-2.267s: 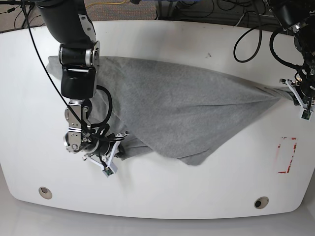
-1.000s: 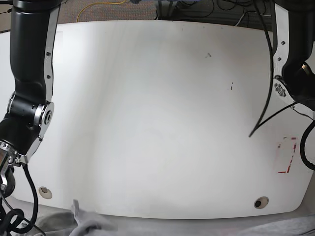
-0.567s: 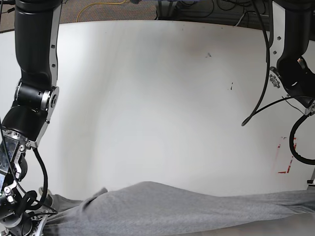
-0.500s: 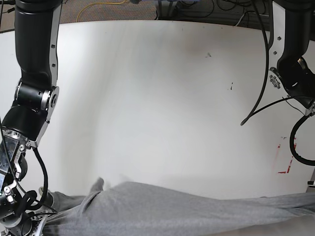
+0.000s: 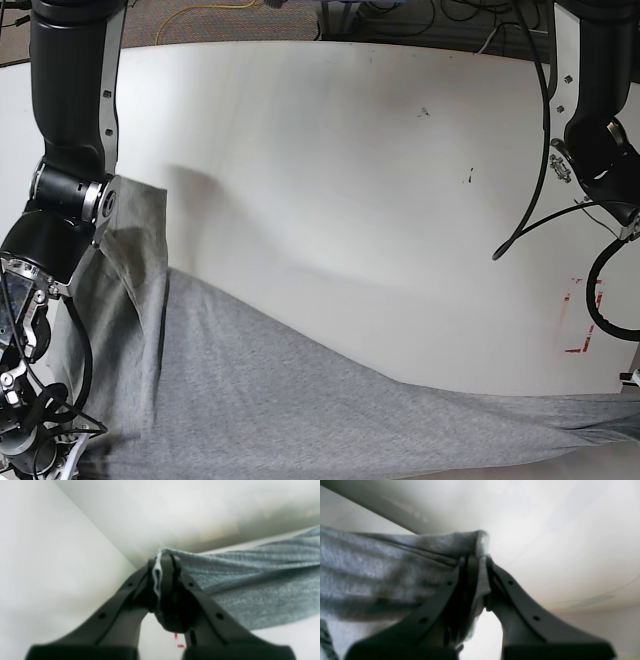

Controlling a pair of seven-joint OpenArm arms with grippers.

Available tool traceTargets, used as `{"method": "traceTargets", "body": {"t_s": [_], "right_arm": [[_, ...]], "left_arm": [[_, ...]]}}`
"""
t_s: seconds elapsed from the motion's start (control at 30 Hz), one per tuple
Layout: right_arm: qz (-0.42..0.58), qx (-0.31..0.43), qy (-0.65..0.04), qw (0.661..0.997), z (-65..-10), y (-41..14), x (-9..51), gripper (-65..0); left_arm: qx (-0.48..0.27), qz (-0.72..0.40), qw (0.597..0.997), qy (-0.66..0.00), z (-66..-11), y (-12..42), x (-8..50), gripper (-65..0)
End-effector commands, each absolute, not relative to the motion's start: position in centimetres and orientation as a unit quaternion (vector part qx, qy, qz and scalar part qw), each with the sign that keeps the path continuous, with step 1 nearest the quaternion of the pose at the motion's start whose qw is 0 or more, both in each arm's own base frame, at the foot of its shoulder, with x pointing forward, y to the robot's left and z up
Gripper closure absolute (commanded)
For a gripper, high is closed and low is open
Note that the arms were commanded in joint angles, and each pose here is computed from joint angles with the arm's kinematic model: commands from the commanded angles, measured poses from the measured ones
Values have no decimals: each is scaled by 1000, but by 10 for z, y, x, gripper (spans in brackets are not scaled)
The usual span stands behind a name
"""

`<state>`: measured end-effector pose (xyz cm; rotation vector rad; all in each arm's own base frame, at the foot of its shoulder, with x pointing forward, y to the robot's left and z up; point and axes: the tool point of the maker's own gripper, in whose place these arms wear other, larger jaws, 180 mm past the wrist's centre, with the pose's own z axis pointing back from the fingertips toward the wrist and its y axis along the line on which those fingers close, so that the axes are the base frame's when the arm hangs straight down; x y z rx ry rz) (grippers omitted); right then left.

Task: Fold the T-shirt properly
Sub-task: 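Lift the shirt with both grippers and swing it toward the robot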

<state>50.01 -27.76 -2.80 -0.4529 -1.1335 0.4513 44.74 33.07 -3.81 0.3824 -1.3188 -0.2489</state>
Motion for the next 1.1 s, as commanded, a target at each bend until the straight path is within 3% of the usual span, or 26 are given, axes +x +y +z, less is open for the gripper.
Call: {"method": "traceTargets", "body": {"t_s": [0.0,0.37,0.63,0.83,1.07], "right_arm": [[192,-237,-544,781,-2,-290,497,0],[192,-231,-590,749,42,-272,501,-2],[182,-240,-577,759,42,-282,496,-2],[188,-254,-549,774,4,-291,486,-2],[183,-238,-508,807,-81,-293,456,-2]], "left_arm": [[192,-100,756,-618,-20,340,446,0],[171,-73,711,-678,41,328,453,0],[173,-71,707,-682,48,329,452,0],[170,-79,738,-648,6,330,454,0],[164,-92,789,-585,-70,331,447,0]]}}
